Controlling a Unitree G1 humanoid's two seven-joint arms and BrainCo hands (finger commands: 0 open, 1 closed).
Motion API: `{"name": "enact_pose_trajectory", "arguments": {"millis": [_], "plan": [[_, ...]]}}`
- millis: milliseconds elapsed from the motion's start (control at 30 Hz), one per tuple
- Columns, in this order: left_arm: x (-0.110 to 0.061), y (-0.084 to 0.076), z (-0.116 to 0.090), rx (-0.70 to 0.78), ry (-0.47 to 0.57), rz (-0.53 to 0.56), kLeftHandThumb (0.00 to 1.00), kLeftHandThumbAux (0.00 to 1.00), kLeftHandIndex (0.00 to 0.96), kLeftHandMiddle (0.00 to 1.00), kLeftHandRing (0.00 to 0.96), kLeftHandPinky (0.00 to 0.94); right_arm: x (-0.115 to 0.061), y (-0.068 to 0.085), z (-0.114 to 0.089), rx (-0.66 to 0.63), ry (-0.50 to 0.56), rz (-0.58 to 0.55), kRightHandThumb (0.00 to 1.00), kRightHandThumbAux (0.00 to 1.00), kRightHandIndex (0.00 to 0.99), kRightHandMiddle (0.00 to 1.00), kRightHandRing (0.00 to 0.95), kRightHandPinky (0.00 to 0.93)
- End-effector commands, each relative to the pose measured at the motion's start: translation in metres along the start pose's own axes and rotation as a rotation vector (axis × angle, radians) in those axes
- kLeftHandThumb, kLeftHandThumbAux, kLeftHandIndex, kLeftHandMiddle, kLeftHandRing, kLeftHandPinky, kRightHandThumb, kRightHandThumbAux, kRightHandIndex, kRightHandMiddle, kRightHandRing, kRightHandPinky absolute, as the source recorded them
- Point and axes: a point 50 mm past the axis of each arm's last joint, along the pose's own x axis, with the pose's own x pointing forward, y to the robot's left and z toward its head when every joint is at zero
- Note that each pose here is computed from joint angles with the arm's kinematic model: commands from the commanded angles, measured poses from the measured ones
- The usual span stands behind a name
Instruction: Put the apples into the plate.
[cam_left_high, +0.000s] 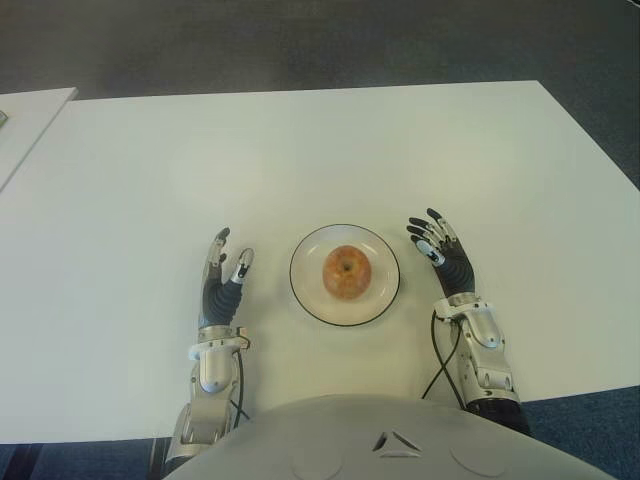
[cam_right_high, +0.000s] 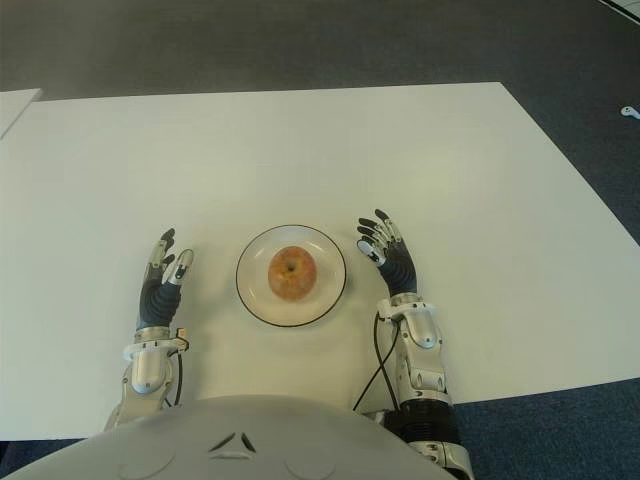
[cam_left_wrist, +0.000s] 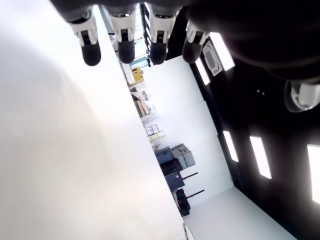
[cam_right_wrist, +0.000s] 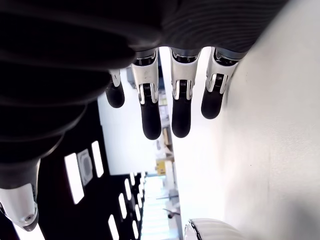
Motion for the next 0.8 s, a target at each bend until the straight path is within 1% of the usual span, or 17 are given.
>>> {"name": "enact_pose_trajectory", "arguments": {"millis": [33, 67, 133, 200, 400, 600, 800], "plan": [[-0.009, -0.004, -0.015, -0.100, 0.051, 0.011, 0.000, 0.230, 0.110, 0.001, 0.000, 0.000, -0.012, -0.004, -0.020, 0.020, 0.120, -0.018, 0.193, 0.592, 0.080, 0.243, 0.210, 0.152], [-0.010, -0.005, -0.016, -0.125, 0.051, 0.014, 0.000, 0.235, 0.115, 0.005, 0.000, 0.004, -0.012, -0.004, -0.020, 0.018, 0.119, -0.017, 0.190, 0.589, 0.081, 0.243, 0.211, 0.157], [-0.010, -0.006, -0.017, -0.205, 0.052, 0.029, 0.000, 0.249, 0.124, 0.018, 0.000, 0.036, -0.013, -0.004, -0.020, 0.014, 0.110, -0.011, 0.186, 0.586, 0.088, 0.244, 0.215, 0.174], [-0.010, -0.008, -0.019, -0.252, 0.047, 0.039, 0.000, 0.267, 0.135, 0.033, 0.009, 0.066, -0.013, -0.004, -0.019, 0.019, 0.101, -0.002, 0.187, 0.587, 0.095, 0.246, 0.219, 0.194], [-0.013, -0.008, -0.024, -0.301, 0.032, 0.056, 0.006, 0.314, 0.151, 0.100, 0.087, 0.150, -0.018, -0.003, -0.017, 0.073, 0.079, 0.046, 0.225, 0.600, 0.113, 0.255, 0.234, 0.225], [-0.017, -0.007, -0.026, -0.335, 0.023, 0.060, 0.036, 0.331, 0.185, 0.137, 0.127, 0.177, -0.023, -0.004, -0.016, 0.085, 0.071, 0.066, 0.240, 0.602, 0.115, 0.262, 0.242, 0.228], [-0.020, -0.010, -0.019, -0.361, -0.003, 0.049, 0.053, 0.338, 0.224, 0.148, 0.126, 0.172, -0.027, -0.004, -0.015, 0.083, 0.068, 0.062, 0.235, 0.580, 0.114, 0.242, 0.213, 0.183]]}}
